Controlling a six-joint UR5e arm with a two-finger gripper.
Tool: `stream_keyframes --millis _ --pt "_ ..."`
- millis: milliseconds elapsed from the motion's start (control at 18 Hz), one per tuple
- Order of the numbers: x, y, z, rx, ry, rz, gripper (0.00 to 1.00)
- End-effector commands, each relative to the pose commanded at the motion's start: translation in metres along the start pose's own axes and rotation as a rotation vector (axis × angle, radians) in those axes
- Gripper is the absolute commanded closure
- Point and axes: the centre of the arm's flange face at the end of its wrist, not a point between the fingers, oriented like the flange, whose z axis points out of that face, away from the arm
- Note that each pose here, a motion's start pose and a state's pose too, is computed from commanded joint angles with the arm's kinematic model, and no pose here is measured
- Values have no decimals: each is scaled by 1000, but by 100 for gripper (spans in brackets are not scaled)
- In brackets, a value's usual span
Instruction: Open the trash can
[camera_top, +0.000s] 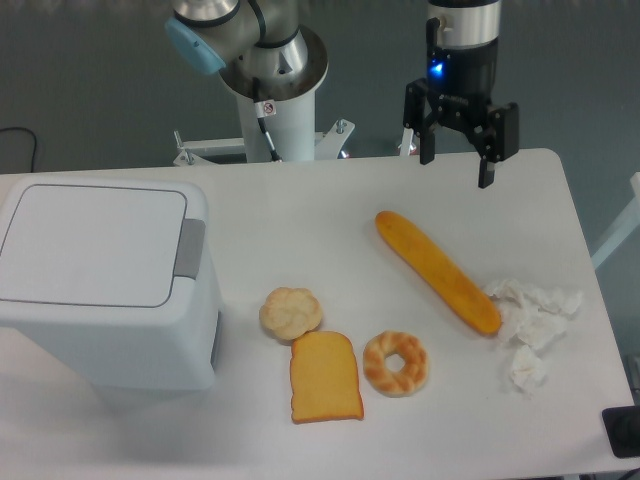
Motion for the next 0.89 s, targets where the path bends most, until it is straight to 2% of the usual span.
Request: stream_keyframes --millis 611,889 --pt "-1 -1 -1 -8 -2 -1 0" --pt "3 -17 1 1 5 -24 0"
